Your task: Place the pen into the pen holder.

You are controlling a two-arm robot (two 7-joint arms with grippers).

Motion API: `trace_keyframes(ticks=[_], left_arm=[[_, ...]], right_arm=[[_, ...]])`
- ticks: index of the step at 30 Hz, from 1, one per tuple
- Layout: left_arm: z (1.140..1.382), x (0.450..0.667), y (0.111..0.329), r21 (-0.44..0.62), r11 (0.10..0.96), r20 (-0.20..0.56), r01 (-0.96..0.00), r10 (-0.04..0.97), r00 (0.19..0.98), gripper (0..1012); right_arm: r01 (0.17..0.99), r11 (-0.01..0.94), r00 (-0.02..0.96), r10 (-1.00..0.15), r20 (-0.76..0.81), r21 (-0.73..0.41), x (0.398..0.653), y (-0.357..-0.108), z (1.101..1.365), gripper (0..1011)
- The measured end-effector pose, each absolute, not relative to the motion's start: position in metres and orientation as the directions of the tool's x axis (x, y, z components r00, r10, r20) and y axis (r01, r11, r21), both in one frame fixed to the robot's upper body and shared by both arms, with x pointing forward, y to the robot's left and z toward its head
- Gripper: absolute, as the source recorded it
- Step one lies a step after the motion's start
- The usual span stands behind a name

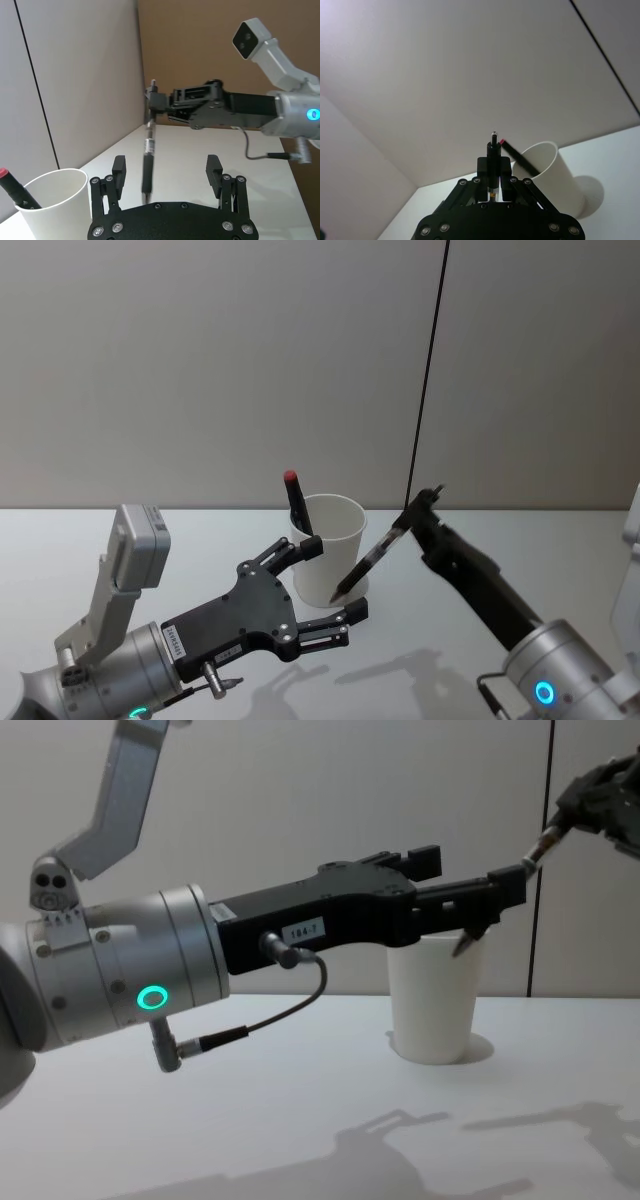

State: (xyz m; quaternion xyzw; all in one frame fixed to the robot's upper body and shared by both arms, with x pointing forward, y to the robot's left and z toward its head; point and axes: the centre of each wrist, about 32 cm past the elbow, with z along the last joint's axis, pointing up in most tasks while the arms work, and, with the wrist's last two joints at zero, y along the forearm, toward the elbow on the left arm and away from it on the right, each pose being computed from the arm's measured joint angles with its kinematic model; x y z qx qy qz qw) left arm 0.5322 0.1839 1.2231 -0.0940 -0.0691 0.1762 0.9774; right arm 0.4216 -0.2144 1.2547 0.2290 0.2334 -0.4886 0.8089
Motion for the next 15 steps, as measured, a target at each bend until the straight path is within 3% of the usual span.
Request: trace_keyframes(ticks=[15], left_arm=[[1.223,0.532,0.184,-0.208,0.920,0.102,-0.331,0.357,0.928,1003]], right_arm=[[0.908,0.357,0.419,-0.752,-0.509,0.220,0.475,-0.228,1.250,148]])
